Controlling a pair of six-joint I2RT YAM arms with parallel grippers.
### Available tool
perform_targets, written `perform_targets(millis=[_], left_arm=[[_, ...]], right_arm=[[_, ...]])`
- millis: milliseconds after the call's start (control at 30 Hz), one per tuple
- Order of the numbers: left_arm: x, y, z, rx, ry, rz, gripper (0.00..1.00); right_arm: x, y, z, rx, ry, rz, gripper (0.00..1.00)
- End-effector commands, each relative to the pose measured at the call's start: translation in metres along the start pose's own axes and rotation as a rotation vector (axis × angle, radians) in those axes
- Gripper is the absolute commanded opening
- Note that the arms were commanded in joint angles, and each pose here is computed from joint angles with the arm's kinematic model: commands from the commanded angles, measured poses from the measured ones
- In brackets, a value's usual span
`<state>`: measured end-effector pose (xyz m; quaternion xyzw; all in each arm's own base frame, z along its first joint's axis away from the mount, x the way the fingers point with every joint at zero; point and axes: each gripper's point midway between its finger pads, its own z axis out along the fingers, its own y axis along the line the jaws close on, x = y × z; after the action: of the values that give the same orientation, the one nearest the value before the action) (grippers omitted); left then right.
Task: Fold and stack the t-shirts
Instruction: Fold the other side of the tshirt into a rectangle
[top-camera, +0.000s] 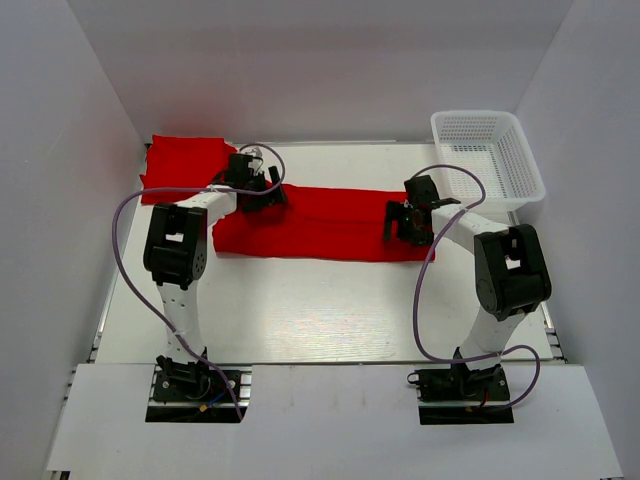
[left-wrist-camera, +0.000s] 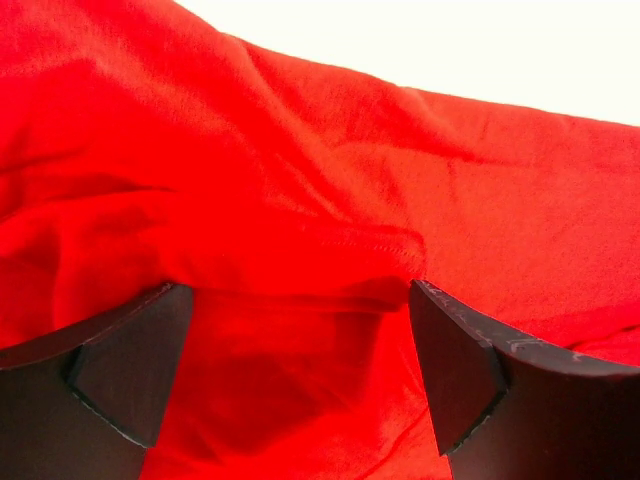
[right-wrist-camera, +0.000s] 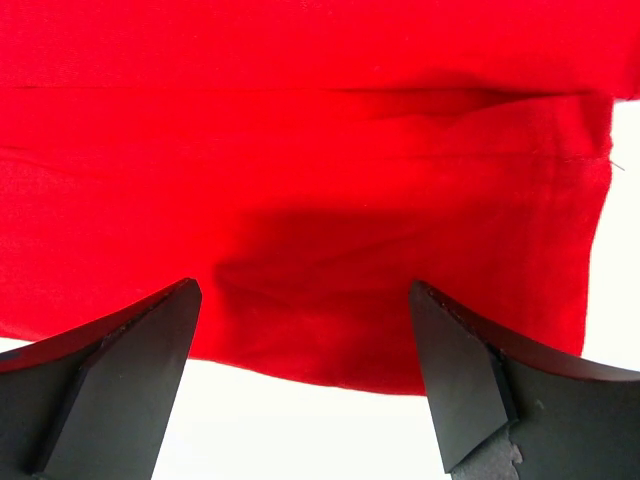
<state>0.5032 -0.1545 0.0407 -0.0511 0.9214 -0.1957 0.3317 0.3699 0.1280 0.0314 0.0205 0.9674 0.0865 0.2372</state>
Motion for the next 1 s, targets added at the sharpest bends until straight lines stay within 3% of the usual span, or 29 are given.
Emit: perform_targets(millis=[0,333,533,767,967], left_arm=[[-0.038,-0.012,-0.004,0.038,-0.116,0.002,0.99],[-0.085,-0.028,0.012,0.076,-0.216,-0.024,0.99],[-0.098,-0.019,0.040,0.023,-0.201,-0.025,0.99],[-0.138,-0.030,0.023,0.025,-0.307,0.040,0.99],[-0.195,-0.059,-0.017,0.056,-0.430,0.103,0.99]], right_arm=[[-0.004,-0.003,0.001,0.021,-0.021,0.005,0.90],[0.011,-0.013,0.006,0.063,0.012,0.036,0.90],[0.004,-0.015,0.003,0.085,-0.003,0.038,0.90],[-0.032,-0.016,-0.003,0.117,-0.085,0.030,0.90],[-0.051,-0.010,-0.011,0.106,-0.126,0.018,0.90]])
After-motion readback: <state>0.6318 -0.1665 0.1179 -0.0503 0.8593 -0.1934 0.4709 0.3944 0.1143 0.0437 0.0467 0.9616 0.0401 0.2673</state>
